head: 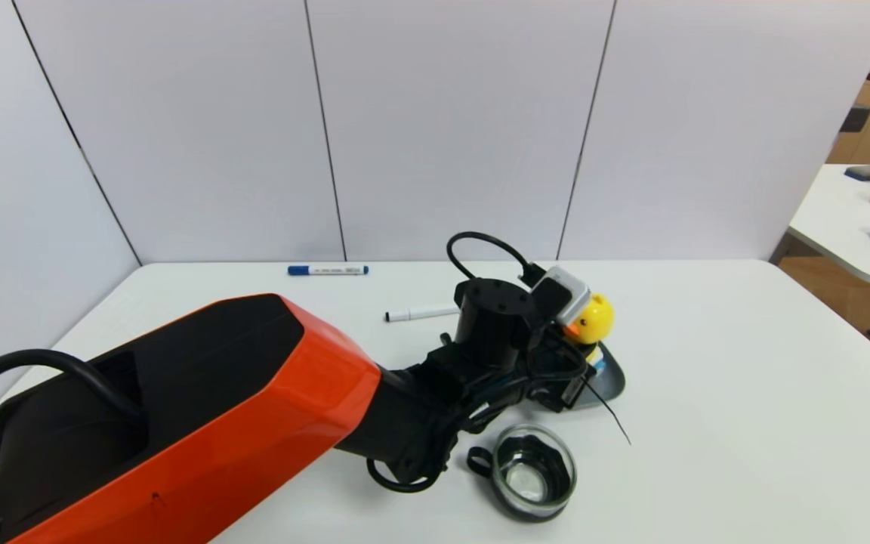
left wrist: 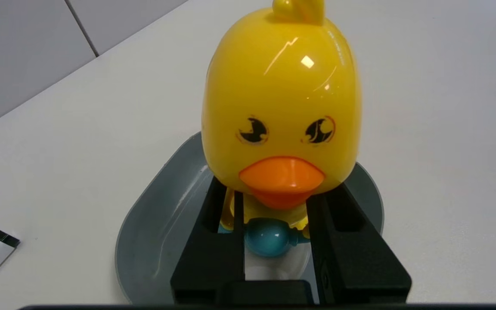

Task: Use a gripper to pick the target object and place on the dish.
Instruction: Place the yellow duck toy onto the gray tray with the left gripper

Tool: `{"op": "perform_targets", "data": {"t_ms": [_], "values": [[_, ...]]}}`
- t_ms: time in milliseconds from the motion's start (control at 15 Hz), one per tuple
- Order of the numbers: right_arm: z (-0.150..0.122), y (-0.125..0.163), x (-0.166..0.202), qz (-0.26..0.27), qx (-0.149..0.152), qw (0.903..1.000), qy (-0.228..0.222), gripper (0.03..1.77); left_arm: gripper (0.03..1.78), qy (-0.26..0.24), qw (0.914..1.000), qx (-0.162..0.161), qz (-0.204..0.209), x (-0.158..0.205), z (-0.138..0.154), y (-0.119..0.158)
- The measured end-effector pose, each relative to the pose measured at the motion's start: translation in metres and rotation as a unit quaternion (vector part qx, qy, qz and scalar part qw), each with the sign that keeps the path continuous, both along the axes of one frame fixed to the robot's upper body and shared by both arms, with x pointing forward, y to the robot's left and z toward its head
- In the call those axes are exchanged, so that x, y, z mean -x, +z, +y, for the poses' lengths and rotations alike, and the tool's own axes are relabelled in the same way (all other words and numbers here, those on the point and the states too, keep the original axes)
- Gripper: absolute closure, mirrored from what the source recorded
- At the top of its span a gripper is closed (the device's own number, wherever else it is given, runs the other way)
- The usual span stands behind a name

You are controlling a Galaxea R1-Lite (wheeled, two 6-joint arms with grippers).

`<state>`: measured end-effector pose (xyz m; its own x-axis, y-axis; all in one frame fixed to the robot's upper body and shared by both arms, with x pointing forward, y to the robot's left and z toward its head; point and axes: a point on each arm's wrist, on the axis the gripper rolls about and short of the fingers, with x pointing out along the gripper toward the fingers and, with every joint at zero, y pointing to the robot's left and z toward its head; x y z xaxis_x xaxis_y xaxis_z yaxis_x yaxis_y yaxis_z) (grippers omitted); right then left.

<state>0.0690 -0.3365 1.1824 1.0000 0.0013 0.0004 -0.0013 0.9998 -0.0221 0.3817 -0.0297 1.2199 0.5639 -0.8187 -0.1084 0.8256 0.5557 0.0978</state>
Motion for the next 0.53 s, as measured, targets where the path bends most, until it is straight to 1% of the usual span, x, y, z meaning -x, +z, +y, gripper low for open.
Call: {"op": "perform_targets", "data": {"t_ms": [67, 200, 267, 533], "values": [[0.0000, 0.0000, 0.0000, 0.000, -0.001, 1.0000, 0.000, 0.09, 1.37, -0.001, 1.0000, 0.000, 0.001, 0.0003, -0.0007, -0.0012], [0.0000, 0.0001, 0.0000, 0.000, 0.000, 1.0000, 0.000, 0.09, 1.07, -0.002, 1.0000, -0.001, 0.006, 0.0012, -0.0020, -0.0033], [0.0000, 0.0000, 0.0000, 0.000, 0.000, 1.0000, 0.000, 0.09, 0.95, -0.002, 1.0000, -0.002, 0.006, 0.0012, -0.0020, -0.0039], [0.0000, 0.0001, 0.0000, 0.000, -0.001, 1.0000, 0.000, 0.09, 0.61, -0.002, 0.9999, -0.008, 0.010, 0.0030, -0.0007, -0.0023]]}}
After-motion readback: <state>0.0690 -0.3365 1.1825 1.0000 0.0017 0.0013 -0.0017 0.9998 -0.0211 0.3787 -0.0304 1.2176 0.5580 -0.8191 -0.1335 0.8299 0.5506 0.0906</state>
